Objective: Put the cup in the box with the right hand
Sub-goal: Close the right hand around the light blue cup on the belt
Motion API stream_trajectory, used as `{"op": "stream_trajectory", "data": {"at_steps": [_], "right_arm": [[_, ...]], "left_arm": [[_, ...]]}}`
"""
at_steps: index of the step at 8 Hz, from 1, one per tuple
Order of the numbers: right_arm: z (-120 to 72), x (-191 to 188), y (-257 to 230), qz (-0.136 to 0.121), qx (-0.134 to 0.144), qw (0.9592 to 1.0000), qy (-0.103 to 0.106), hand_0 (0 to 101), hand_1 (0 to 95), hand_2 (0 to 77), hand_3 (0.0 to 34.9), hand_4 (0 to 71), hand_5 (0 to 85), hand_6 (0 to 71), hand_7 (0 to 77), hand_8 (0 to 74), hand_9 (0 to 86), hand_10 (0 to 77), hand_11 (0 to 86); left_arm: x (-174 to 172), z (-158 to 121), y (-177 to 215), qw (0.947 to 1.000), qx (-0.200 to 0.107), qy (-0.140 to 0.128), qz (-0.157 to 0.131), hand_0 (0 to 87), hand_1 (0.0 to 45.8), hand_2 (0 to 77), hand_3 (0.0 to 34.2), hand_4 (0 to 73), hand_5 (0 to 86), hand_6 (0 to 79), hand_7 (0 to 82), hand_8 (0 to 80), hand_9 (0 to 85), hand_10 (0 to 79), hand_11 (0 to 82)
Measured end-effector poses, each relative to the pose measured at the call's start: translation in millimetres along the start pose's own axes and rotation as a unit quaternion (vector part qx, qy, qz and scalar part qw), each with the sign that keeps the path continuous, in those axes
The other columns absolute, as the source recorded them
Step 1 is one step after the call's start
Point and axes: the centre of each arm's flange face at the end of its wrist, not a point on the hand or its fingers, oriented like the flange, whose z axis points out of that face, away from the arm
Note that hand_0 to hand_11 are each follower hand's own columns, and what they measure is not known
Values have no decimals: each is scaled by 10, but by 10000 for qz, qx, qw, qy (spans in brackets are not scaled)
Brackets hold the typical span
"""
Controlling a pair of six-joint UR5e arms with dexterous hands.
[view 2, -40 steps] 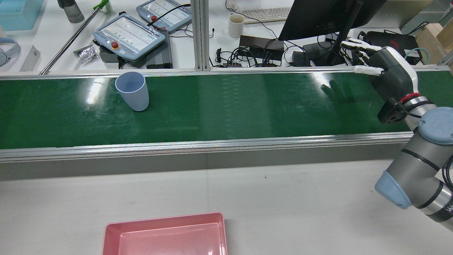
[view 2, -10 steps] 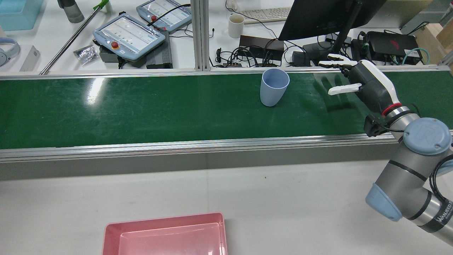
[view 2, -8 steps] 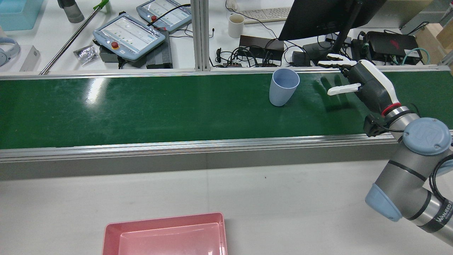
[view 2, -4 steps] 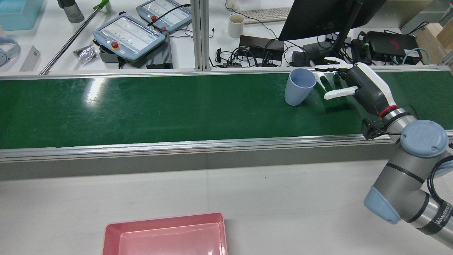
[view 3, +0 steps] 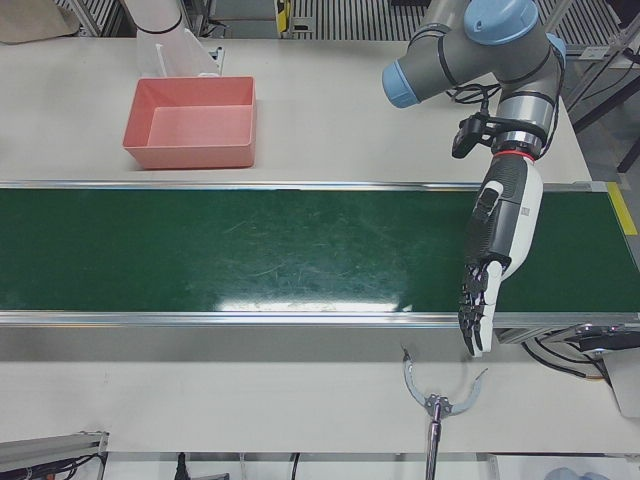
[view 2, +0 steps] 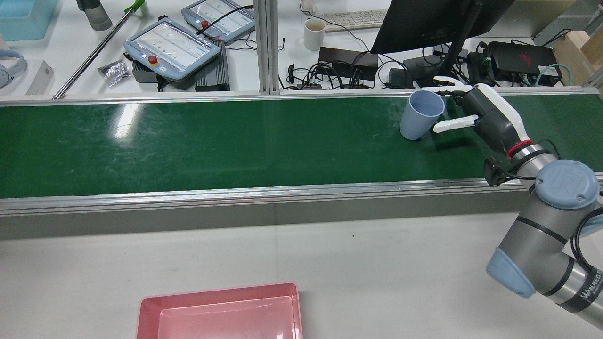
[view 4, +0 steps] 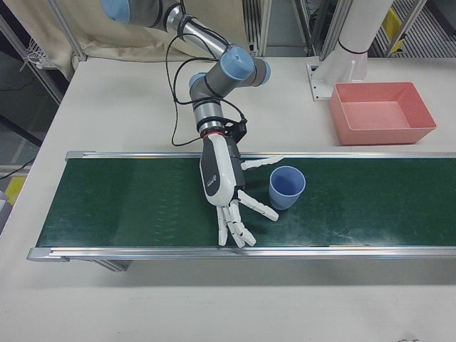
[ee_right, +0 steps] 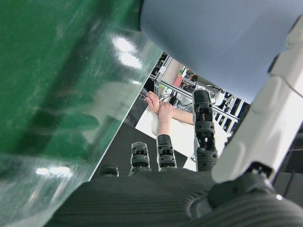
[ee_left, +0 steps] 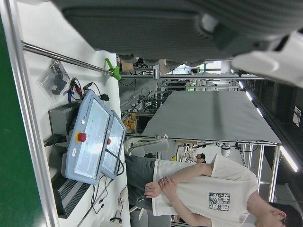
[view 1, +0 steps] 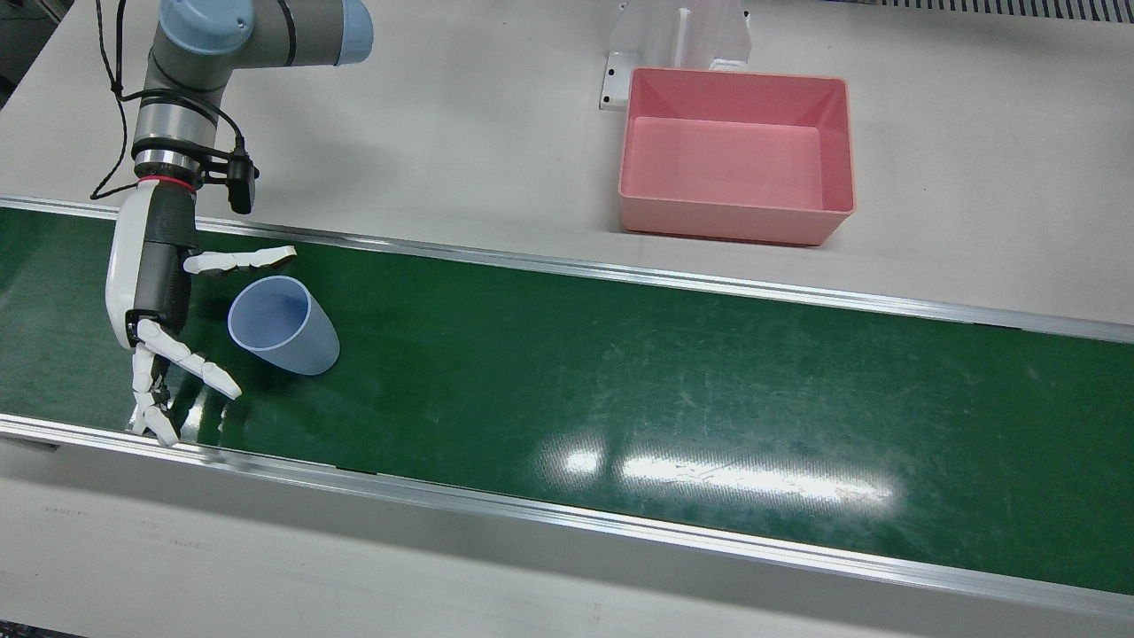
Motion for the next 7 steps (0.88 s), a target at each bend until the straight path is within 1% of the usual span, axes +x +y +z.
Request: {"op": "stream_trajectory", "data": {"at_steps": [4, 5, 6, 7], "right_arm": [[-1, -156, -126, -67, 121, 9998, -127, 476, 60, 5, 92, 256, 38, 38, 224, 76, 109, 5, 11], [6, -219, -160, -148, 158, 9996, -182, 478, 60, 5, 81, 267, 38, 38, 235, 76, 120, 5, 11], [10, -258, -182, -234, 185, 9993, -218, 504, 65, 5, 2, 420, 16, 65, 295, 136, 273, 27, 11], [12, -280, -190, -279, 198, 9991, -240, 504, 65, 5, 2, 420, 16, 131, 409, 136, 273, 27, 11]], "left_arm": [[-1, 0, 0, 10000, 0, 1, 0, 0, 5, 0, 0, 0, 0, 0, 0, 0, 0, 0, 0], [-1, 1, 0, 10000, 0, 0, 0, 0, 5, 5, 0, 0, 0, 0, 0, 0, 0, 0, 0], [-1, 0, 0, 10000, 0, -1, 0, 0, 5, 5, 0, 0, 0, 0, 0, 0, 0, 0, 0], [-1, 1, 0, 10000, 0, -1, 0, 0, 5, 0, 0, 0, 0, 0, 0, 0, 0, 0, 0]]}}
